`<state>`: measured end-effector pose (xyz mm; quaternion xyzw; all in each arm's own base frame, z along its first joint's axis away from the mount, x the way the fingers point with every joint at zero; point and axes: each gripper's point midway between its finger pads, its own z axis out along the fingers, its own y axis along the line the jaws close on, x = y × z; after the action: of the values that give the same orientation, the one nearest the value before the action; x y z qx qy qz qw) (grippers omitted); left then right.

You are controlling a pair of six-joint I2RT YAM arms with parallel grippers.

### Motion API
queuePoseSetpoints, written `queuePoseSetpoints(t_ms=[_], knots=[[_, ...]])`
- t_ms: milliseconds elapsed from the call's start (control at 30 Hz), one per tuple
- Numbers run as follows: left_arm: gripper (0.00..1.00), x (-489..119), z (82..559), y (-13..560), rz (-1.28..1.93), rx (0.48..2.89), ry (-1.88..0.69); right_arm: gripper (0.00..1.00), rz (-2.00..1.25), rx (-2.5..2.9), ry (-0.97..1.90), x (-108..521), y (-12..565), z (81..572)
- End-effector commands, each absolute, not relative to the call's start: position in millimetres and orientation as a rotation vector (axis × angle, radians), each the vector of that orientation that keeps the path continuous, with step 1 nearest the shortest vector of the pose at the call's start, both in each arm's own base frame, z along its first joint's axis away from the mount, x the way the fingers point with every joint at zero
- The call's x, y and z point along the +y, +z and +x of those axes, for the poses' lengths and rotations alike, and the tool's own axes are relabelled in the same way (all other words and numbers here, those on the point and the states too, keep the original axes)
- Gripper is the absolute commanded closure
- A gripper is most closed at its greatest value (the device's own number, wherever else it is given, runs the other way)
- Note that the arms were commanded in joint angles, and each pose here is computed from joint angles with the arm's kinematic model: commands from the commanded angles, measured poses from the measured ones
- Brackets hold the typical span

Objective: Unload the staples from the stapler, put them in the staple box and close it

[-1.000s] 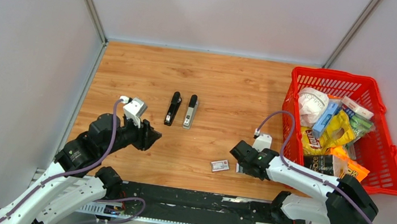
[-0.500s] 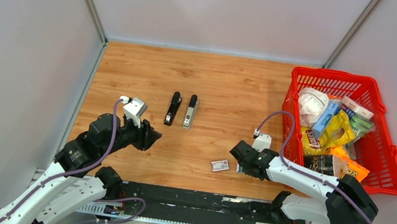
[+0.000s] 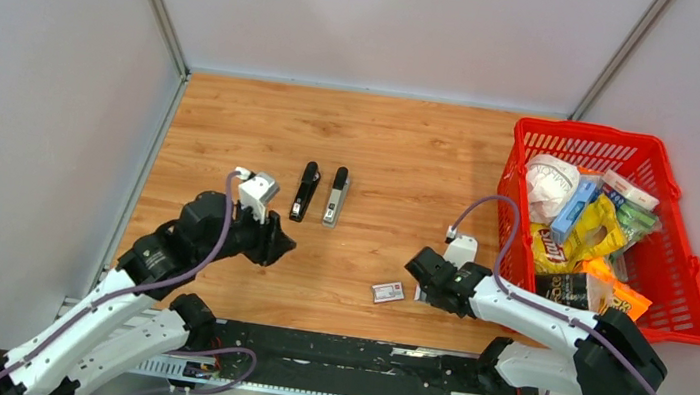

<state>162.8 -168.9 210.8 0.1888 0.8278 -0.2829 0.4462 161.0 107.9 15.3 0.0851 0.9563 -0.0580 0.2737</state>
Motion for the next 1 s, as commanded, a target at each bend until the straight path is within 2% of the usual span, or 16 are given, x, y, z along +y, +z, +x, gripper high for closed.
queuePoseSetpoints(t_ms=[0, 567, 633, 700, 733, 800, 967], knots=[[0.53, -191, 159, 193, 0.481, 2.126, -0.814, 1.0, 0.233, 2.556, -0.096, 118, 18, 168], [0.68, -218, 161, 134, 0.468, 2.303, -0.854, 1.0, 0.15, 2.544, -0.051, 134, 20, 179], [0.72, -225, 161, 130, 0.482, 2.315, -0.883, 1.0, 0.145, 2.546, -0.044, 136, 20, 180], [0.8, -232, 162, 127, 0.492, 2.321, -0.909, 1.0, 0.141, 2.545, -0.027, 139, 20, 181], [0.92, -236, 163, 123, 0.495, 2.33, -0.919, 1.0, 0.135, 2.546, -0.027, 139, 19, 181], [1.0, -242, 164, 119, 0.504, 2.34, -0.937, 1.0, 0.129, 2.548, -0.022, 141, 19, 181], [1.0, -256, 165, 101, 0.534, 2.387, -0.954, 1.0, 0.119, 2.547, -0.004, 143, 19, 181]])
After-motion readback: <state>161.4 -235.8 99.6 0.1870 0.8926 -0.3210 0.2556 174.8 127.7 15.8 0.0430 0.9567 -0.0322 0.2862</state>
